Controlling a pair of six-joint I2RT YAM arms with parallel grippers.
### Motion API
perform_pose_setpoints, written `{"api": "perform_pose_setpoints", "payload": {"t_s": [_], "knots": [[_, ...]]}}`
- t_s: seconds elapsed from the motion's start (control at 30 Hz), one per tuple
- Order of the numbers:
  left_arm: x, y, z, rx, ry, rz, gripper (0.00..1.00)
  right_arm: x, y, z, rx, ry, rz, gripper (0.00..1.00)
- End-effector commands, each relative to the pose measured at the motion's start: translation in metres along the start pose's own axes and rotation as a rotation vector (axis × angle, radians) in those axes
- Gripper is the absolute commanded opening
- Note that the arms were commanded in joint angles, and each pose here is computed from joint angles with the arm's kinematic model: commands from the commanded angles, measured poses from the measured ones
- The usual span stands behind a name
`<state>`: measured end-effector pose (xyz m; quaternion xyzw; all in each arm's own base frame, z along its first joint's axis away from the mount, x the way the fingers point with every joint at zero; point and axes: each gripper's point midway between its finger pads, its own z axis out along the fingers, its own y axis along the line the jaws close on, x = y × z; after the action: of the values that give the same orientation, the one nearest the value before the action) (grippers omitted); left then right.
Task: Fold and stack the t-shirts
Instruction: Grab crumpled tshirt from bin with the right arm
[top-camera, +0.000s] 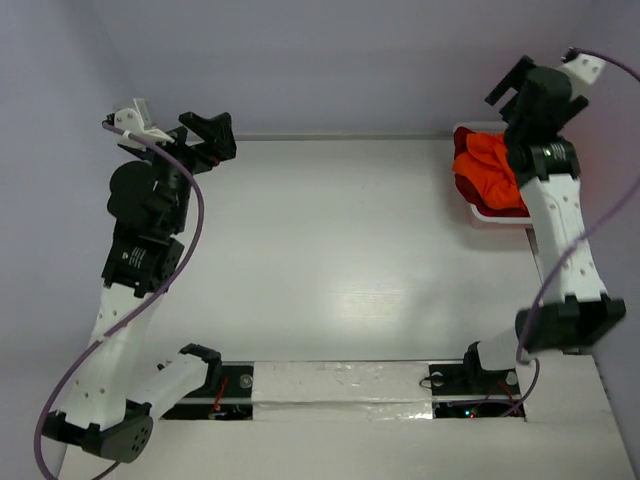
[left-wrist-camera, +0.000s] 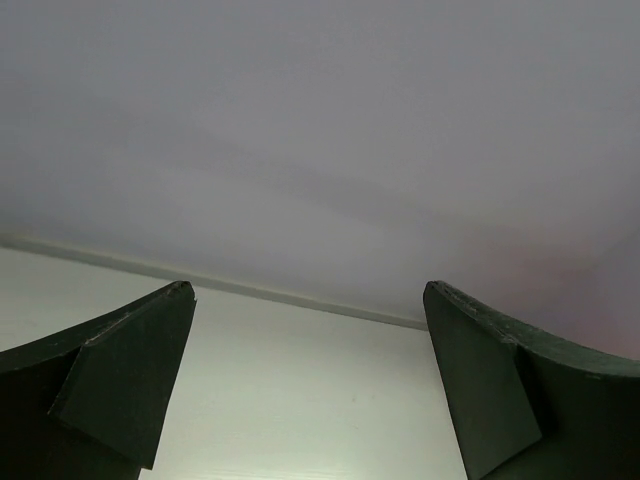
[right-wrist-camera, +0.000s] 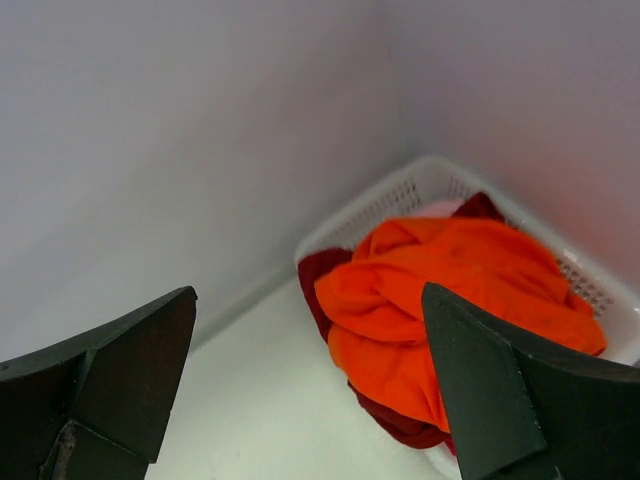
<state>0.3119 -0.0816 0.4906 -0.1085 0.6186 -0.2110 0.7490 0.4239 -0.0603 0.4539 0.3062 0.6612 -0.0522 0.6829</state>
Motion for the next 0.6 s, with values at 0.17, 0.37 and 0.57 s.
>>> {"api": "perform_pose_setpoints", "payload": {"t_s": [0.17, 0.37, 0.57], "knots": [[0.072, 0.077, 0.036, -0.383, 0.071, -0.016, 0.99, 0.098, -0.010, 0.058, 0.182, 0.252, -0.125, 0.95], [0.109, 0.073, 0.059, -0.407, 0.241, -0.018, 0.99, 0.117, -0.034, 0.055, 0.298, 0.304, -0.177, 0.88], [0.109, 0.067, 0.061, -0.394, 0.300, 0.003, 0.99, 0.132, -0.042, 0.046, 0.287, 0.329, -0.175, 0.87]]}}
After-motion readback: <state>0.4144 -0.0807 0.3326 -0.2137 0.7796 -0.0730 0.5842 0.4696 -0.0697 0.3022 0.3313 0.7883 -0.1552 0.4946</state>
